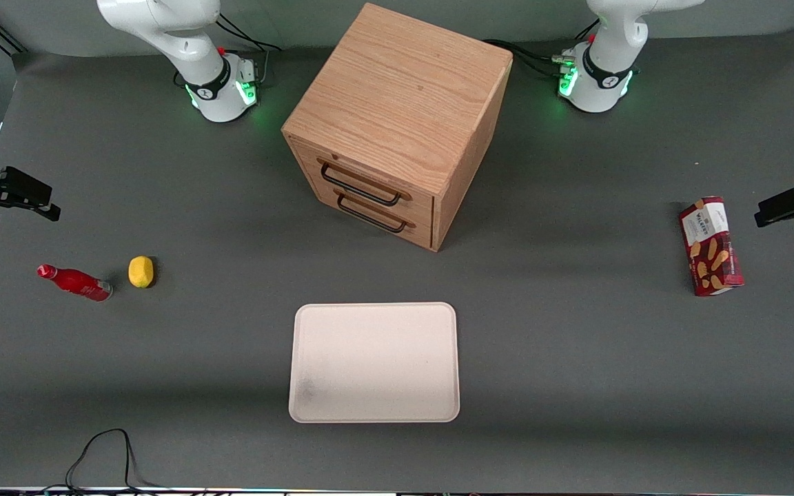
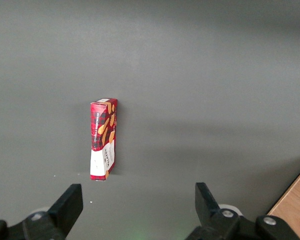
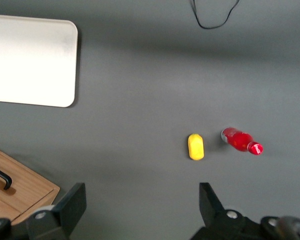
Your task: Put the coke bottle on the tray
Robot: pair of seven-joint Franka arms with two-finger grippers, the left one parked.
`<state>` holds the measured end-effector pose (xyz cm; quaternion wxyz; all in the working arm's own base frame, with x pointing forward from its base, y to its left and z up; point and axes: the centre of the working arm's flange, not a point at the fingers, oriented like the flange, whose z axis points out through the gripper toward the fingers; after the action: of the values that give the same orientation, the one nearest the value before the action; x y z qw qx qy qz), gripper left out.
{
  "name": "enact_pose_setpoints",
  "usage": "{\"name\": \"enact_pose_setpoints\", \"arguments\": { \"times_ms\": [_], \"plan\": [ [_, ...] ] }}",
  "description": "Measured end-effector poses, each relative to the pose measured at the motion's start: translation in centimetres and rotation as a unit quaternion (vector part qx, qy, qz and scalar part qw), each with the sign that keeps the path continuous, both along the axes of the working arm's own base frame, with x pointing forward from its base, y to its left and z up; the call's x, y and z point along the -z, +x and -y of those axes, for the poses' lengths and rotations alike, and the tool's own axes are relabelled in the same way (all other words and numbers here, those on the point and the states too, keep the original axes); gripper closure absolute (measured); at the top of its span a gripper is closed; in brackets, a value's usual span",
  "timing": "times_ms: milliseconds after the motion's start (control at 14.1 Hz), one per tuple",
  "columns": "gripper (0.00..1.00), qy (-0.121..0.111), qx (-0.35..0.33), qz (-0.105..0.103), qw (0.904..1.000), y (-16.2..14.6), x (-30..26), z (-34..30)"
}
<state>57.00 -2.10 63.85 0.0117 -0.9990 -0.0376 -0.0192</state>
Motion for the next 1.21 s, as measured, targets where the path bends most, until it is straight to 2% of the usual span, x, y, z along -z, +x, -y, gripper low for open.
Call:
{"name": "enact_pose_setpoints", "arguments": {
  "times_ms": [1066, 1208],
  "plan": [
    [0.00, -0.008, 0.003, -0.002, 1.0000, -0.06, 0.01, 0.50],
    [0.00, -0.008, 0.004, -0.007, 0.9999, -0.18, 0.08, 0.65]
  ]
}}
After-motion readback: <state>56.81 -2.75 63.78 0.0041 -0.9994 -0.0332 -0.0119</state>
